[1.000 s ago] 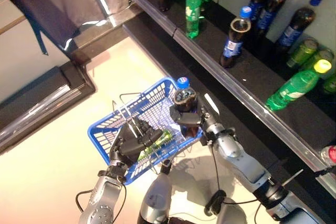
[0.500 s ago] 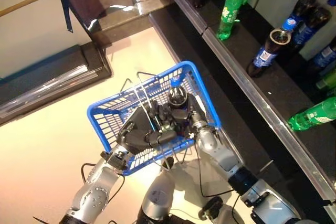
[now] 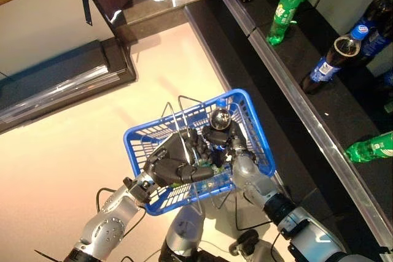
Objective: Pick up the drink and place into the basket.
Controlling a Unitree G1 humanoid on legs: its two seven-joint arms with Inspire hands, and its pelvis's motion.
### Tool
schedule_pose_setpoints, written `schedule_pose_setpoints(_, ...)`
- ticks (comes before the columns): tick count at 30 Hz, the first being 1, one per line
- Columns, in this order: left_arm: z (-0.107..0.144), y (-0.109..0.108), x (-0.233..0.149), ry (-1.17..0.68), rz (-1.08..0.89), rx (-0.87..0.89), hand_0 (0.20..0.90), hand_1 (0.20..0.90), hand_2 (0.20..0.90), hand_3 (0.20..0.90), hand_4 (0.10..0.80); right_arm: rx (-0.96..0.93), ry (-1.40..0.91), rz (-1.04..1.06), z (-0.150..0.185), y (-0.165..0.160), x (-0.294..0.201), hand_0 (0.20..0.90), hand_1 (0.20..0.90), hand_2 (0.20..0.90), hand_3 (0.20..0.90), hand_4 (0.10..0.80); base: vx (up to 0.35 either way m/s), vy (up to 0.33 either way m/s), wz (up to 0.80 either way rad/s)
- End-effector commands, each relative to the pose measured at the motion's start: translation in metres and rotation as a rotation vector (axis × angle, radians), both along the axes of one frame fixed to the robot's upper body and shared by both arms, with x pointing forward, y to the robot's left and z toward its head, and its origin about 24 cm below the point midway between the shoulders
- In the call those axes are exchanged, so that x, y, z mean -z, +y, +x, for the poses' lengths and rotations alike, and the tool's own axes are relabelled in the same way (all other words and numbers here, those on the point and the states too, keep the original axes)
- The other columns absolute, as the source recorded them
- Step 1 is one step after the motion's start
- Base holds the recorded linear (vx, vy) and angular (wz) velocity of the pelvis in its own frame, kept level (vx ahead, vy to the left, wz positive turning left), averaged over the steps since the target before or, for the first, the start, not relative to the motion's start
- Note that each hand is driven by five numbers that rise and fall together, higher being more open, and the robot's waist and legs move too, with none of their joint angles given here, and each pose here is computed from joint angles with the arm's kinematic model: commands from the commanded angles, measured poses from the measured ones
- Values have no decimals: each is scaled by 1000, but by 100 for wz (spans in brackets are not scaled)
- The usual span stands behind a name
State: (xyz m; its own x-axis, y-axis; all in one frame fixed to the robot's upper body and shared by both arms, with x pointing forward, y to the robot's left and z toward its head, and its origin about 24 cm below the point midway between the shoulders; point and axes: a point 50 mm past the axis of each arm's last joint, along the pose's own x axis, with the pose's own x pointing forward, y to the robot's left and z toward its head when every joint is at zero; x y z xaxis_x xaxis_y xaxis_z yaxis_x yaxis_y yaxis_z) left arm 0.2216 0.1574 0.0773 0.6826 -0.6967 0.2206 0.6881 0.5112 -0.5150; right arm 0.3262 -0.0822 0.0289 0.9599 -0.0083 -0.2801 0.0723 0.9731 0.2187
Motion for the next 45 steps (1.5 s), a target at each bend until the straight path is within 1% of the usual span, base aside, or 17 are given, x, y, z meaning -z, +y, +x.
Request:
schedule_pose_setpoints(1, -22, -25, -129, -739, -301, 303, 300, 300, 300, 200, 100, -163, -226, 323, 14, 58, -69, 300, 300, 300, 200, 100, 0, 0, 0)
schedule_pose_setpoints(2, -22, -25, -129, -739, -301, 303, 300, 300, 300, 200, 100, -163, -226, 323, 14, 58, -69, 300, 300, 300, 200, 100, 0, 0, 0)
schedule_pose_setpoints(3, -22, -25, -131, -752, -296, 318, 300, 300, 300, 200, 100, -143, -187, 378, 16, 56, -63, 300, 300, 300, 200, 100, 35, -61, 2)
schedule_pose_setpoints(4, -23, -26, -134, -757, -288, 338, 300, 300, 300, 200, 100, -116, -112, 513, 21, 52, -56, 300, 300, 300, 200, 100, 46, -78, 6)
schedule_pose_setpoints(5, -22, -26, -135, -757, -287, 345, 300, 300, 300, 200, 100, -110, -69, 589, 21, 52, -50, 300, 300, 300, 200, 100, 39, -63, 13)
schedule_pose_setpoints(10, -22, -22, -137, -760, -274, 362, 300, 300, 300, 200, 100, -133, 87, 752, 22, 52, -32, 300, 300, 300, 200, 100, 14, -17, 10)
schedule_pose_setpoints(16, -23, -18, -135, -760, -247, 370, 300, 300, 300, 200, 100, -278, 249, 792, 14, 51, -10, 300, 300, 300, 200, 100, 0, 0, 0)
schedule_pose_setpoints(20, -26, -14, -134, -756, -240, 379, 300, 300, 300, 200, 100, -253, 285, 872, 17, 41, -6, 300, 300, 300, 200, 100, 41, -16, 1)
schedule_pose_setpoints(23, -27, -12, -135, -757, -239, 381, 300, 300, 300, 200, 100, -196, 258, 922, 22, 33, -9, 300, 300, 300, 200, 100, 8, -8, 3)
schedule_pose_setpoints(24, -27, -12, -135, -755, -238, 380, 300, 300, 300, 200, 100, -170, 254, 934, 25, 30, -12, 436, 436, 436, 359, 259, 0, 0, 0)
schedule_pose_setpoints(25, -27, -12, -135, -754, -237, 380, 300, 300, 300, 200, 100, -162, 250, 936, 26, 29, -13, 545, 545, 545, 485, 385, 0, 0, 0)
schedule_pose_setpoints(26, -28, -13, -135, -749, -234, 379, 300, 300, 300, 200, 100, -144, 234, 931, 29, 27, -15, 853, 853, 853, 845, 745, 0, 0, 0)
schedule_pose_setpoints(27, -28, -13, -135, -747, -233, 377, 300, 300, 300, 200, 100, -138, 228, 927, 29, 26, -15, 853, 853, 853, 845, 745, 7, -10, 5)
schedule_pose_setpoints(28, -27, -12, -134, -745, -232, 375, 300, 300, 300, 200, 100, -134, 226, 924, 30, 25, -15, 900, 900, 900, 900, 800, 5, 0, 11)
schedule_pose_setpoints(37, -24, -11, -131, -683, -252, 341, 300, 300, 300, 200, 100, -98, 158, 906, 35, 18, -23, 900, 900, 900, 900, 800, -1, -5, 3)
schedule_pose_setpoints(39, -23, -9, -125, -633, -276, 325, 300, 300, 300, 200, 100, -128, 96, 896, 34, 20, -30, 900, 900, 900, 900, 800, 0, 0, 0)
schedule_pose_setpoints(45, -22, -5, -114, -593, -257, 267, 300, 300, 300, 200, 100, -193, -8, 840, 23, 26, -42, 900, 900, 900, 900, 800, 0, 0, 0)
